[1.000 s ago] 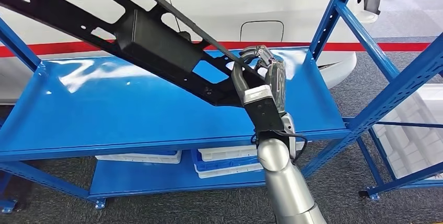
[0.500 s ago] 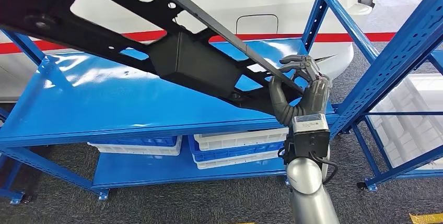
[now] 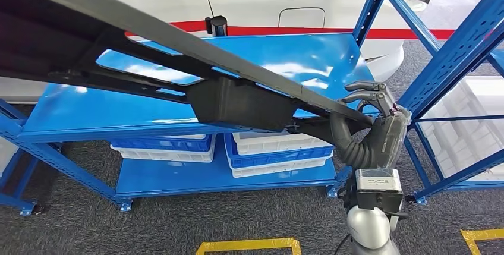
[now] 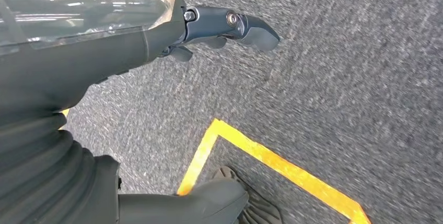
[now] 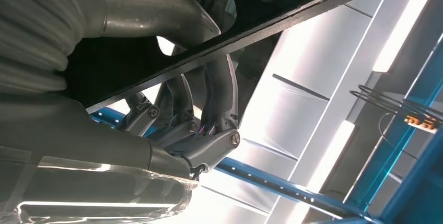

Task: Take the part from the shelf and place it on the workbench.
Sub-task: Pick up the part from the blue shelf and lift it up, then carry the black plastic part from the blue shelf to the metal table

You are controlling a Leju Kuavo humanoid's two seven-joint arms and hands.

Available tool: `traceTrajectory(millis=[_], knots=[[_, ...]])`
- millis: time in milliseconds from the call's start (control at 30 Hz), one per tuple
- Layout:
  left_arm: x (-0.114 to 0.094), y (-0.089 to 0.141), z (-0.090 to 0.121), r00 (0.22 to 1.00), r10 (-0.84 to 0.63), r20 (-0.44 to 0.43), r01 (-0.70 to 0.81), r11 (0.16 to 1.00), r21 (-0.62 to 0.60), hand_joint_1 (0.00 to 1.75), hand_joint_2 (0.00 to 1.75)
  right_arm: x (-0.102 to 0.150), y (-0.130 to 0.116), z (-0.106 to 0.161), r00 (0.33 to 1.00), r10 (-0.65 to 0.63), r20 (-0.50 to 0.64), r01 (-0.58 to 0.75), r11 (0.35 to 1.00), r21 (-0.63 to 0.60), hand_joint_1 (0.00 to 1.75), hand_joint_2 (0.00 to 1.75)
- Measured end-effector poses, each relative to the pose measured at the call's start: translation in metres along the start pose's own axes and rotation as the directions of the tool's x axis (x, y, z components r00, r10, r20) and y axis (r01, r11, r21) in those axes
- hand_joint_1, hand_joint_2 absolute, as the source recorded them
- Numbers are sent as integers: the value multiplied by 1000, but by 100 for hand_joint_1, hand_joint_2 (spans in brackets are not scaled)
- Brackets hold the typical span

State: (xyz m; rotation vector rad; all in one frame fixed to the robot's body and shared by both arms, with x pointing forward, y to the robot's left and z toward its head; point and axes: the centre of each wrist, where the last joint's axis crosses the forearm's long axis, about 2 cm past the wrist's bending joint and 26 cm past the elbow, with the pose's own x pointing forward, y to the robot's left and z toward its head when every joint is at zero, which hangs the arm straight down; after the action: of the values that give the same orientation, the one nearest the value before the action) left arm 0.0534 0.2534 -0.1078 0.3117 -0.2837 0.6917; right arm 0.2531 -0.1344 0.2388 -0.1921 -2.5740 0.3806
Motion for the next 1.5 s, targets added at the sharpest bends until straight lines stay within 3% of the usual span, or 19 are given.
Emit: traceTrajectory(millis=[467, 800, 1067, 1500], knots=[[0, 2, -1, 1000, 1, 6, -1, 1000, -15, 0, 175, 2, -3, 5, 1000, 19, -3, -19, 1000, 17, 175, 175], [-1, -1, 1, 1000, 24, -3, -24, 999, -26, 0, 175, -7, -16, 51, 982, -40, -186, 43, 999, 11, 175, 175], [-4, -4, 3, 999, 30, -26, -29, 999, 28, 0, 175, -18, -26, 69, 960, -73, -270, 72, 997, -13, 175, 175], [-8, -4, 5, 998, 48, -30, -47, 998, 50, 0, 175, -32, -23, 74, 943, -110, -313, 94, 993, -65, 175, 175]])
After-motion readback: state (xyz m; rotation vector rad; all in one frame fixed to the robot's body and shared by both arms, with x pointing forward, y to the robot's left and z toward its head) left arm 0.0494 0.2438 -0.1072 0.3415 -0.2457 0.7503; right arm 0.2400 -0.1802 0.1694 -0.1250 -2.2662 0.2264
